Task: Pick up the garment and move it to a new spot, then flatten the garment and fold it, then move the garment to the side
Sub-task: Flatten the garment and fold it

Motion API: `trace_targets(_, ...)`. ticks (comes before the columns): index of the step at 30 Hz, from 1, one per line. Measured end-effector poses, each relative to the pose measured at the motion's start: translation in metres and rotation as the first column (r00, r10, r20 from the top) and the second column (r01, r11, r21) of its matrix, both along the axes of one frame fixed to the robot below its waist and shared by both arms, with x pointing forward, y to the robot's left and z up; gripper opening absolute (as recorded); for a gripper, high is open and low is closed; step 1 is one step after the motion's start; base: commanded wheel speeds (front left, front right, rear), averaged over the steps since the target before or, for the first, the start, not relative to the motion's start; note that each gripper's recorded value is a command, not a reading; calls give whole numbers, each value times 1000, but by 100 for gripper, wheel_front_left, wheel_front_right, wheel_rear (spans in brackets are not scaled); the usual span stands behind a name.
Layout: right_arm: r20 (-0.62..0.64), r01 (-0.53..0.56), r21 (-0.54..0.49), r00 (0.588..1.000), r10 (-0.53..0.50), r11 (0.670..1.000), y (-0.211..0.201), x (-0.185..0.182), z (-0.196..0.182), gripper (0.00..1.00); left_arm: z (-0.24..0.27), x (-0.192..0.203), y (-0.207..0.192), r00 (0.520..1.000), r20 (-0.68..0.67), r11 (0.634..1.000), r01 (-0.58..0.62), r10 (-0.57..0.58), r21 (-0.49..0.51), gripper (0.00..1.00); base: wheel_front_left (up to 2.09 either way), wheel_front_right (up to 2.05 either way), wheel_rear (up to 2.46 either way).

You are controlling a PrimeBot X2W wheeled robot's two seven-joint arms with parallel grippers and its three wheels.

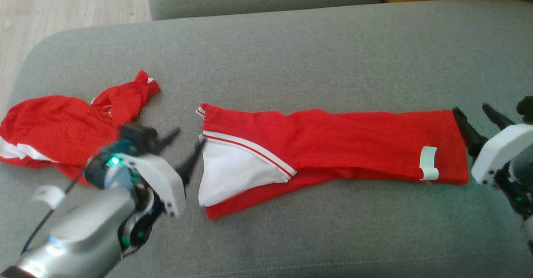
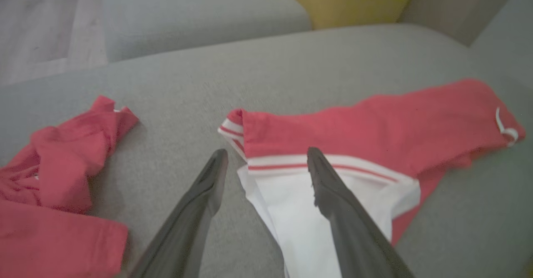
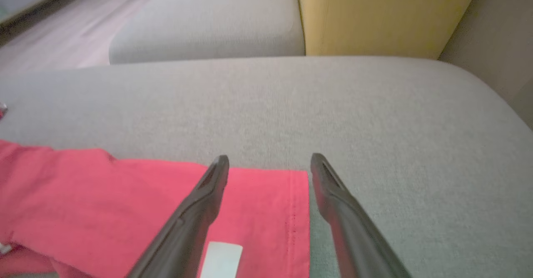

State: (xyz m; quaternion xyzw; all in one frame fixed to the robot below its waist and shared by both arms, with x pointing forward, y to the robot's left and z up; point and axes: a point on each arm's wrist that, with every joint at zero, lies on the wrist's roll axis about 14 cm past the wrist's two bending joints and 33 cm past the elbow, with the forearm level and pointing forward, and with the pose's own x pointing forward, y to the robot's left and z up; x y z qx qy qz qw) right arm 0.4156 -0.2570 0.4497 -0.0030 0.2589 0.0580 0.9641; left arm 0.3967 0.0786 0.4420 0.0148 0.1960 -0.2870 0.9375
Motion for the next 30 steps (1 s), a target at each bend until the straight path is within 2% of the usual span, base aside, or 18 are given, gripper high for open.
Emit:
trace_targets(4,197,8,59,980,-19,998,14,11,30,100,43,26,10,978,111,972,-157,177,-174,100,0,0,0)
trace_targets(7,317,16,106,947,-49,994,23,14,47,100,80,40,20,939,153,915,-247,307,-318,100,0,0,0)
trace_targets(10,382,13,143,922,-68,990,36,9,52,100,122,43,34,877,232,848,-289,421,-444,100,0,0,0)
trace_targets(14,398,48,240,906,-144,969,48,-5,43,100,120,23,49,818,230,783,-363,528,-505,100,0,0,0)
trace_targets(16,389,55,247,909,-151,967,53,-12,35,100,102,8,50,811,207,772,-395,548,-497,100,0,0,0)
trace_targets(19,378,88,272,906,-190,958,54,-19,26,100,81,-6,54,796,145,733,-449,588,-511,100,0,0,0)
trace_targets(22,365,120,261,906,-213,958,50,-20,17,100,67,-14,59,790,132,729,-468,598,-500,100,0,0,0)
trace_targets(25,323,178,240,912,-252,954,36,-23,2,100,61,-15,60,798,141,745,-463,586,-481,100,0,0,0)
trace_targets(26,305,206,237,912,-274,949,30,-24,-4,100,57,-15,60,800,137,748,-464,584,-475,100,0,0,0)
trace_targets(28,224,285,283,909,-352,916,20,-28,-22,100,50,-15,59,807,130,756,-465,576,-461,100,0,0,0)
trace_targets(30,173,323,285,909,-380,903,17,-28,-35,100,44,-14,59,811,121,759,-468,572,-454,100,0,0,0)
